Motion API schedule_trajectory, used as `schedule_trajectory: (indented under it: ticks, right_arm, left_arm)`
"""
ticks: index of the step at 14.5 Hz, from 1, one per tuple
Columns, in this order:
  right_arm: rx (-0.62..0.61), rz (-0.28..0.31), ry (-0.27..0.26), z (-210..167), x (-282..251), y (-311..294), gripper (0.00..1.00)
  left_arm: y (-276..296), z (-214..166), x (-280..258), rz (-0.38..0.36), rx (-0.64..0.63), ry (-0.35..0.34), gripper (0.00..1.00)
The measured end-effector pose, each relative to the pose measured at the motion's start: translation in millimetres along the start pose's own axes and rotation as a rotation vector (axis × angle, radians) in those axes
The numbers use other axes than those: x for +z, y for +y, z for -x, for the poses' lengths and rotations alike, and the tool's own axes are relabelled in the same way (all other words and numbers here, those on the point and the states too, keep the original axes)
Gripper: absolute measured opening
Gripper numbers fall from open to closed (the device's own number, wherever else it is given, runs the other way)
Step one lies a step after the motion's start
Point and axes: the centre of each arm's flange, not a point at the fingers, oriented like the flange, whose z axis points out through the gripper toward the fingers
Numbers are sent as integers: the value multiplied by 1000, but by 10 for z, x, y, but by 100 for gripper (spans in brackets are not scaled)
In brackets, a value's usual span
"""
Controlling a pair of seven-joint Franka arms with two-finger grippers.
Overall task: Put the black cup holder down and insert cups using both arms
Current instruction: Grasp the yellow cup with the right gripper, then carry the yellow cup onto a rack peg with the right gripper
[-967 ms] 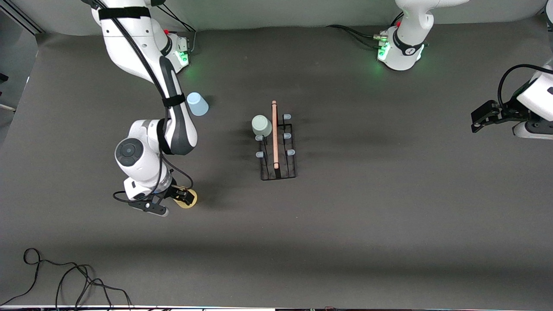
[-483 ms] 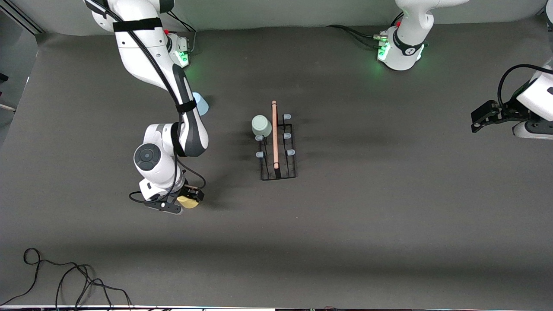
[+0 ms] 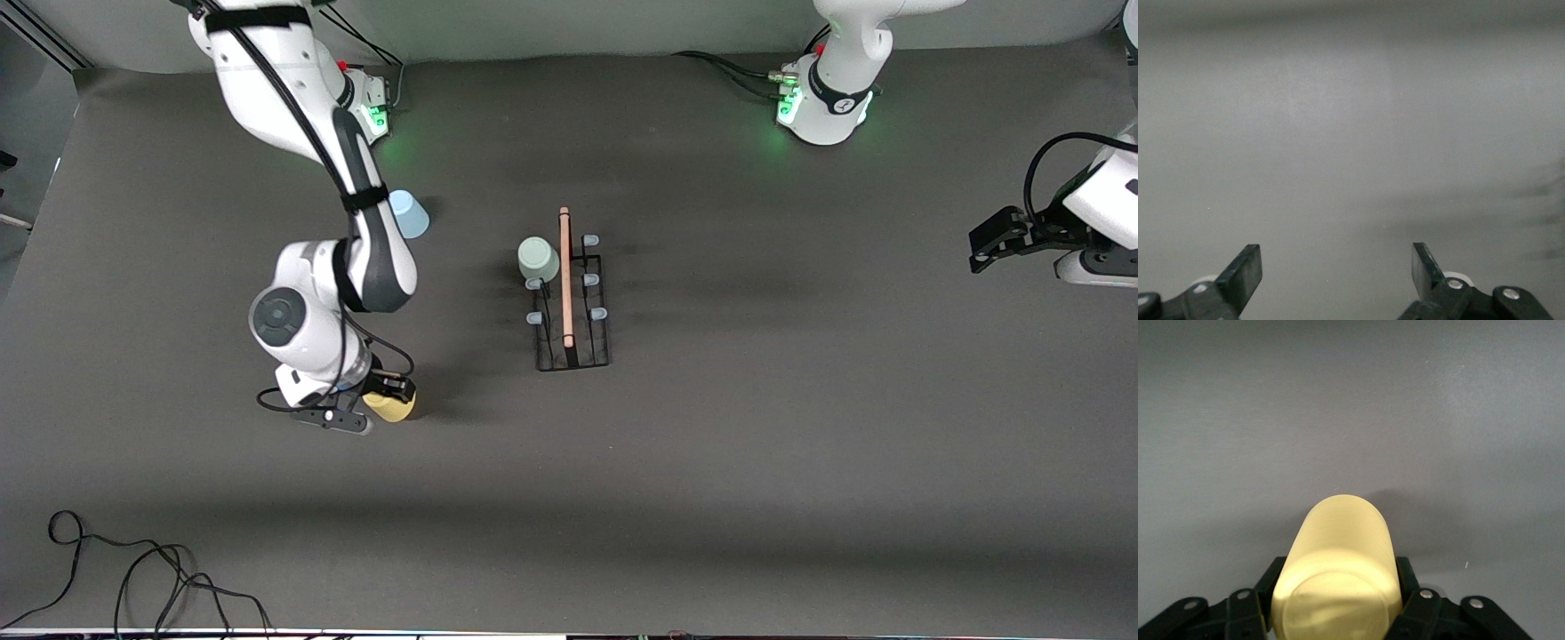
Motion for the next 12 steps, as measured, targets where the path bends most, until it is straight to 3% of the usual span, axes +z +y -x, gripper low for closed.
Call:
schedule_trajectory:
  ticks: [5, 12]
  right_arm:
    - [143, -102, -53, 595, -693, -802, 70]
    - [292, -103, -23, 1314, -927, -1730, 70]
  left_arm:
    - [11, -1, 0, 0, 2, 0, 100]
    - [16, -1, 0, 0, 3, 0, 100]
